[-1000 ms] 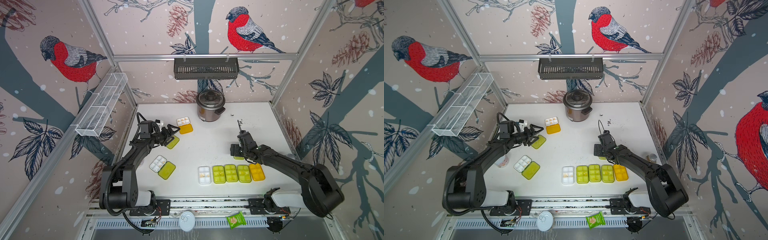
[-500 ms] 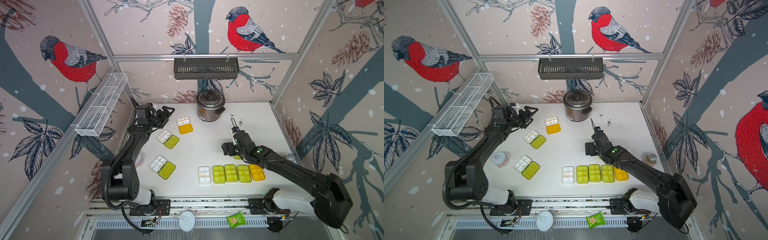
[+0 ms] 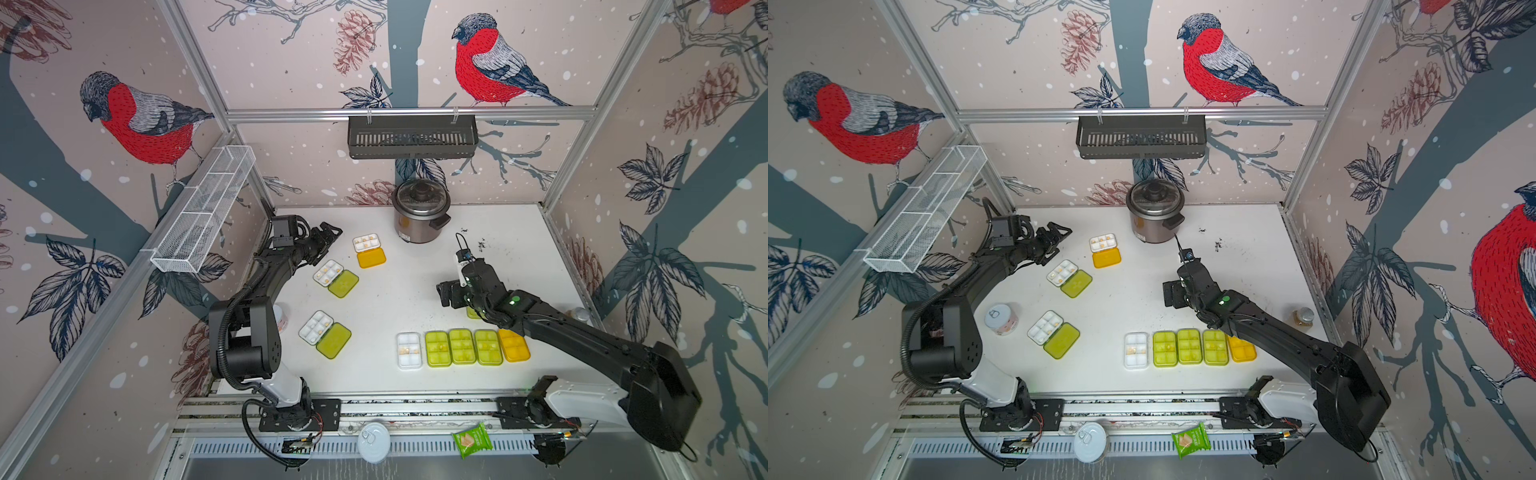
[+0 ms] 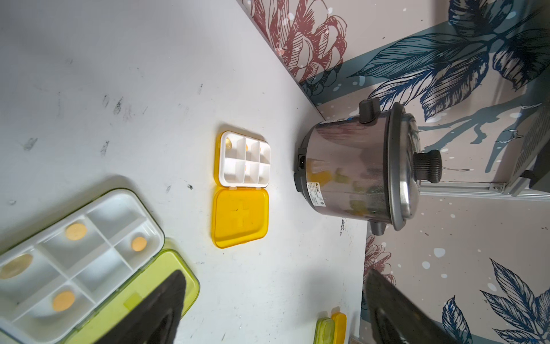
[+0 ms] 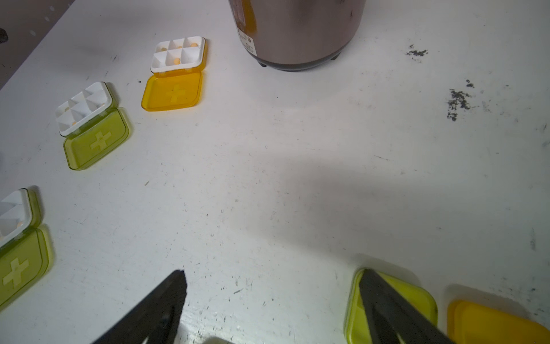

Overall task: Close pillboxes
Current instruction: Move the pillbox to the center of the board.

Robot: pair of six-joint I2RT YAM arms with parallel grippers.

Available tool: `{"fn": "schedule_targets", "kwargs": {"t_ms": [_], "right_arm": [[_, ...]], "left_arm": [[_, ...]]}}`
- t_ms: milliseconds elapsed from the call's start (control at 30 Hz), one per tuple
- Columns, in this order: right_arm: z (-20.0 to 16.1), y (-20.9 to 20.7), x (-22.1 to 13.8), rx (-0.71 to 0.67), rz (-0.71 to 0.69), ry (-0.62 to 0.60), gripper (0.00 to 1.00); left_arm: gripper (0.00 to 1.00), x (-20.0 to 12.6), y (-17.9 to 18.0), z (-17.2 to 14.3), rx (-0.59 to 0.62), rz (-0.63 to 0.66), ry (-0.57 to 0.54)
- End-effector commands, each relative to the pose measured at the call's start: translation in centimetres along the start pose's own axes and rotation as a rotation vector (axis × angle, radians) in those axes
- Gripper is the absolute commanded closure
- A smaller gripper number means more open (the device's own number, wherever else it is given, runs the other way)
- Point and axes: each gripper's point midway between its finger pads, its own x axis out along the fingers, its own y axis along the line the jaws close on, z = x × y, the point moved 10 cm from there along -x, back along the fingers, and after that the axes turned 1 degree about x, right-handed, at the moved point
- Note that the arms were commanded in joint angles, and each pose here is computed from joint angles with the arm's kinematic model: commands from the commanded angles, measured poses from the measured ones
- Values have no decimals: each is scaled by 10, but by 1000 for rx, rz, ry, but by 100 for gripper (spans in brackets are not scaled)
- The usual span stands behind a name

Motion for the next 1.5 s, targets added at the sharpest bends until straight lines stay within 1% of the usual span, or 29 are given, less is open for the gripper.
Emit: {"fn": "schedule_targets", "kwargs": {"t_ms": [0,100,200,333,567,700,800,900,1133,1300,1467], "right_arm": [[13,9,8,2,41,-33,8],[15,16,17,12,68,-13,10],[13,18,24,4,62,5,10],[5,16,32,5,44,3,10],[0,19,49,-7,65,16,9],[2,21,57,-30,63,35,7],[0,17,59,-50,48,28,5],[-4,11,61,-37,52,23,4],[-6,4,63,-7,57,15,3],[-9,0,60,3,48,7,3],[-9,-7,59,28,43,-14,3]], "left_arm": [[7,0,-1,1,11,-30,16],[7,1,0,0,9,-31,16],[7,2,1,0,-6,-44,29],[8,2,2,0,-17,-62,29],[8,2,4,0,-26,-63,27],[8,1,10,3,-27,-28,10],[8,5,16,5,-49,-26,22],[8,9,22,4,-70,-31,40],[8,10,24,8,-57,7,49],[8,11,25,9,-59,1,65],[8,10,27,11,-61,11,57]]}}
